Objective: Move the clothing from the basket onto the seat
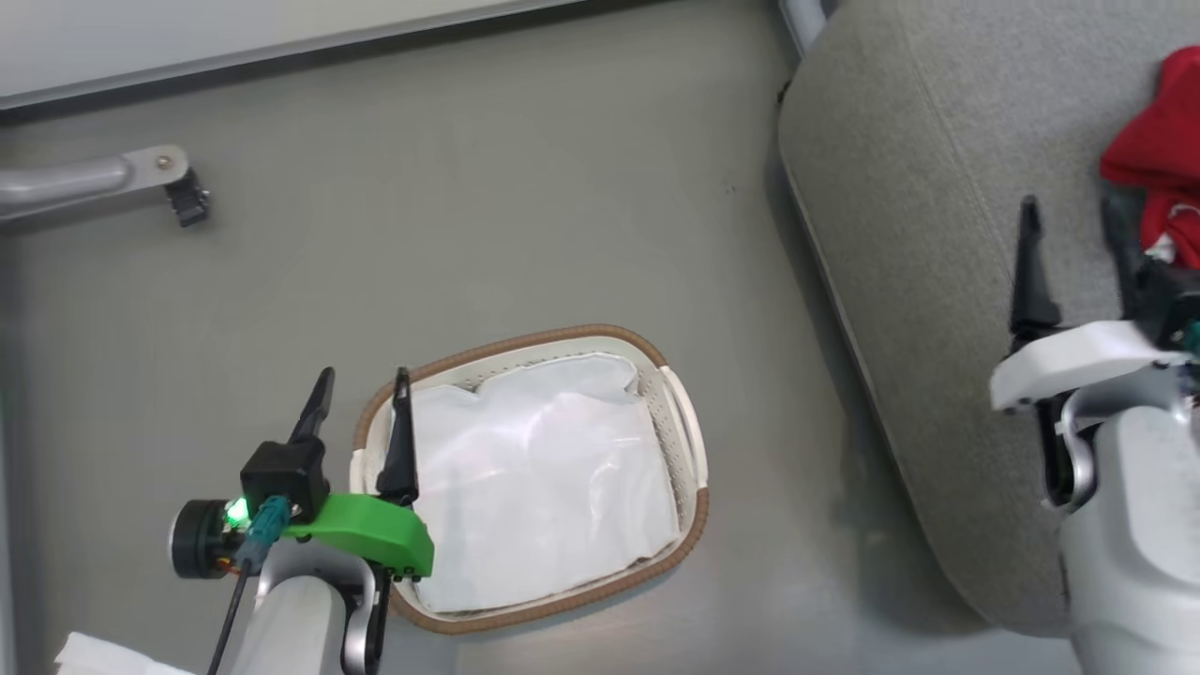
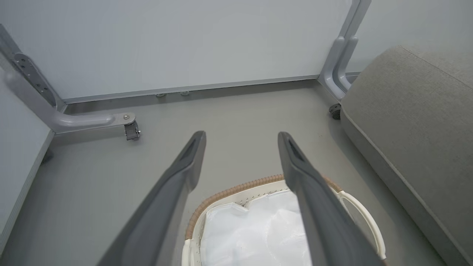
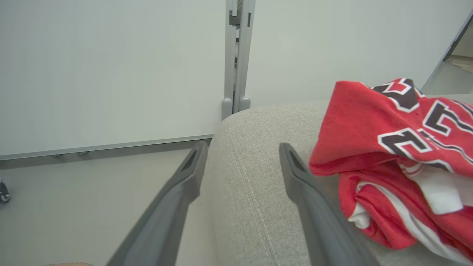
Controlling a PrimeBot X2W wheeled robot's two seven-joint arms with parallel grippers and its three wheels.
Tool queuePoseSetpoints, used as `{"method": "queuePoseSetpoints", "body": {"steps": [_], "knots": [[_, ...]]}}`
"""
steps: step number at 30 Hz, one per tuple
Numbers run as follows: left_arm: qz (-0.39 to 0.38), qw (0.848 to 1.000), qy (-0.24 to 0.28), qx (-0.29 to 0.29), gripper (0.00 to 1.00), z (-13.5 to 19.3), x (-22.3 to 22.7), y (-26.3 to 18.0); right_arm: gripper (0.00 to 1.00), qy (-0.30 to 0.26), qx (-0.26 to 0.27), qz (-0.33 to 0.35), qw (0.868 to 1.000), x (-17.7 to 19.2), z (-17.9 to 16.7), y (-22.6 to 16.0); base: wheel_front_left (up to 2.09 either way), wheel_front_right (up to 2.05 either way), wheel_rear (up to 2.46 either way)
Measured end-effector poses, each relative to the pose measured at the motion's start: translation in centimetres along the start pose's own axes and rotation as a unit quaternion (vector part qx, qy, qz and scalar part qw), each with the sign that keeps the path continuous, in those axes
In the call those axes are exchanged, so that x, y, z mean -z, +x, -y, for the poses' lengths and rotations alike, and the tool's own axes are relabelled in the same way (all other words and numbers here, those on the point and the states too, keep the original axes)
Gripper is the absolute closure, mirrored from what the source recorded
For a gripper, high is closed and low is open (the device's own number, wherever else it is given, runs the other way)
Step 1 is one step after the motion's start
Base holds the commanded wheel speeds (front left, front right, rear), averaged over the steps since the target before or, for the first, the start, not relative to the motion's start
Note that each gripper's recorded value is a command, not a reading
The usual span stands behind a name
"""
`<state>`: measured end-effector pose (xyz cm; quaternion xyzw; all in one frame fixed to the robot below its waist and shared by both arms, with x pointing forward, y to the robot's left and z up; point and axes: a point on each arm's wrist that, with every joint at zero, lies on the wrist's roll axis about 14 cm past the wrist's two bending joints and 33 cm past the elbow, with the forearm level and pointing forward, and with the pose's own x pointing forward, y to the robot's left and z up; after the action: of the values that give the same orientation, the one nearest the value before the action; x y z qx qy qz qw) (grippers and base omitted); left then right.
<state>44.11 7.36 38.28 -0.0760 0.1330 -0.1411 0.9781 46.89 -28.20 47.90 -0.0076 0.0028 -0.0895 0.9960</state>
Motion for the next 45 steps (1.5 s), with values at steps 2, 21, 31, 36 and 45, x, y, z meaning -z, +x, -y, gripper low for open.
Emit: {"method": "queuePoseSetpoints", "body": {"steps": [2, 21, 31, 36, 45], "knots": [[0.01, 1.0, 0.003, -0.021, 0.0, -1.2, -0.7, -0.7, 0.0, 0.017, -0.02, -0.002, 1.0, 0.3, -2.1, -0.2, 0.0, 0.0, 0.0], [0.06, 0.99, 0.003, -0.131, 0.0, -7.0, -3.9, -7.4, 0.0, 0.06, -0.15, -0.011, 0.987, 0.1, -12.1, -3.7, 0.0, 0.0, 0.0], [0.068, 0.989, -0.022, -0.125, 0.0, -6.0, -3.9, -9.2, 0.0, 0.063, -0.141, -0.014, 0.988, 0.1, -11.0, -6.1, 0.0, 0.0, 0.0], [0.053, 0.99, -0.028, -0.125, 1.0, -5.8, -2.9, -9.5, 1.0, 0.066, -0.138, -0.038, 0.987, 1.6, -11.0, -7.2, 0.0, 0.0, 0.0], [0.043, 0.985, -0.093, -0.139, 1.0, -6.4, -2.3, -9.8, 1.0, 0.128, -0.113, -0.07, 0.983, 2.8, -10.1, -7.7, 0.0, 0.0, 0.0]]}}
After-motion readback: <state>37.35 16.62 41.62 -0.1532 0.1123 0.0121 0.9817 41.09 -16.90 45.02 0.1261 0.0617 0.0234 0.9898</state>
